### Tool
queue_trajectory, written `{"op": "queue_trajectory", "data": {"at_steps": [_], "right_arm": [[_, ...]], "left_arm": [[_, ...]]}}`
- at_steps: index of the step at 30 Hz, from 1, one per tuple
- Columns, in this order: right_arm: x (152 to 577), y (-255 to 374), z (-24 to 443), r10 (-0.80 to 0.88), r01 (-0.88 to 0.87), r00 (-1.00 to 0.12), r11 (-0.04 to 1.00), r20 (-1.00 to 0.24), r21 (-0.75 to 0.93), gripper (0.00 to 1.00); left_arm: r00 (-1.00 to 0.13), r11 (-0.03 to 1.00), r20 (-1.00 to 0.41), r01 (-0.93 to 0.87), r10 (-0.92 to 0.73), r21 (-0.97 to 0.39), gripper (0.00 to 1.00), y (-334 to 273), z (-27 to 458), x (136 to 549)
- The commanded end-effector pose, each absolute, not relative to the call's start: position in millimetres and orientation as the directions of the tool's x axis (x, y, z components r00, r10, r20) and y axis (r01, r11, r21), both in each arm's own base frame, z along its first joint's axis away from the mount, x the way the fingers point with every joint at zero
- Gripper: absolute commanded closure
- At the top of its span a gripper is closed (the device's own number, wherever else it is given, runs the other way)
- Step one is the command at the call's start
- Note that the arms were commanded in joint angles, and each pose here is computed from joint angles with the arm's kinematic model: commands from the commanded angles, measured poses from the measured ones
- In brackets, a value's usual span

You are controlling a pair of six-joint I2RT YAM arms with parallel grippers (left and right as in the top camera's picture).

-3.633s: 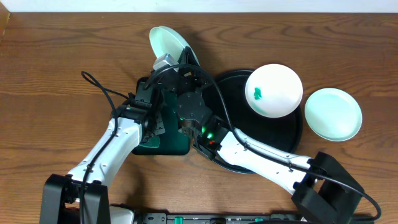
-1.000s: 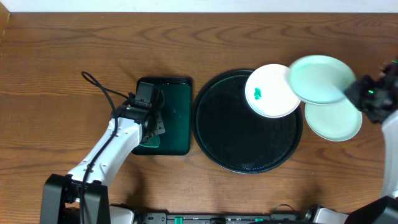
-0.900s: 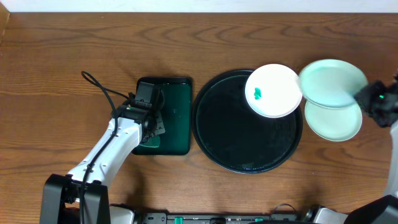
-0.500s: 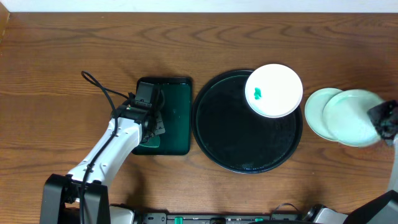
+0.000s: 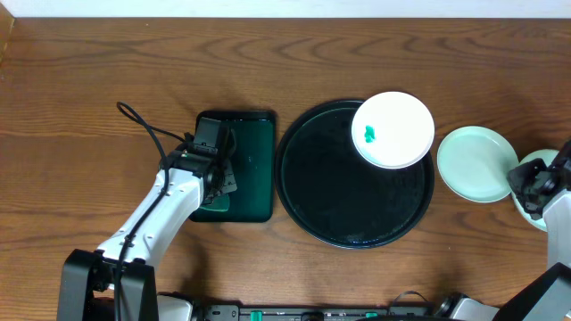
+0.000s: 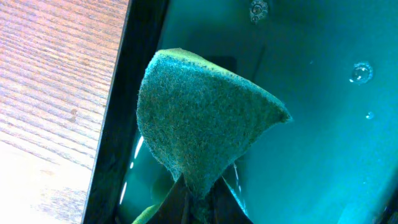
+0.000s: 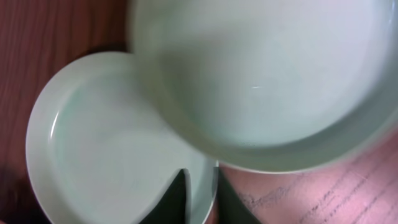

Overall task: Clean dirty plates on tray and stack at the side
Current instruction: 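Lower the plate onto the mint-green plate and release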

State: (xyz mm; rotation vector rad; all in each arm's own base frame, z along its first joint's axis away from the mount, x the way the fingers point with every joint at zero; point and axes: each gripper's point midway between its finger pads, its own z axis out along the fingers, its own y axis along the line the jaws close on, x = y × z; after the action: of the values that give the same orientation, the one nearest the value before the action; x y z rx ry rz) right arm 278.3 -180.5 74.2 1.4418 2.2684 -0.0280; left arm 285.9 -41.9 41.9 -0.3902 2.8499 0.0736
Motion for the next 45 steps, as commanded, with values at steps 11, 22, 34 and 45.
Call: {"op": "queue_trajectory", "data": {"at_steps": [11,22,34,45], "right_arm": [[295.8,-169.5,59.3,0.686,0.751,-0.576,0.659,-0.445,0.044,0.6],[320.7,-186.9,61.9,0.589,0.694,-0.602,0.72,-0.54,0.011,0.68],[315.4,-200.3,26.9,0.619,0.705,-0.622,0.709,-0.48,0.0,0.77],[350.0,-154.0,36.5,0.56,0.581,-0.666,0.804,-0.492,0.128,0.99]], "left_arm": [[-0.932,0.962,-0.261,-0.271,-0.252,0.041,0.92,-36.7,38.0,283.0],[-0.932,0.962,-0.262,-0.272,-0.252,0.041,0.92,-36.7,38.1,283.0],[-0.932,0.962,-0.262,-0.271,-0.252,0.041,0.92,-36.7,38.1,283.1],[-0.932,0.962,-0.262,-0.272,-0.252,0.04,0.92,-36.7,38.1,283.1]]}}
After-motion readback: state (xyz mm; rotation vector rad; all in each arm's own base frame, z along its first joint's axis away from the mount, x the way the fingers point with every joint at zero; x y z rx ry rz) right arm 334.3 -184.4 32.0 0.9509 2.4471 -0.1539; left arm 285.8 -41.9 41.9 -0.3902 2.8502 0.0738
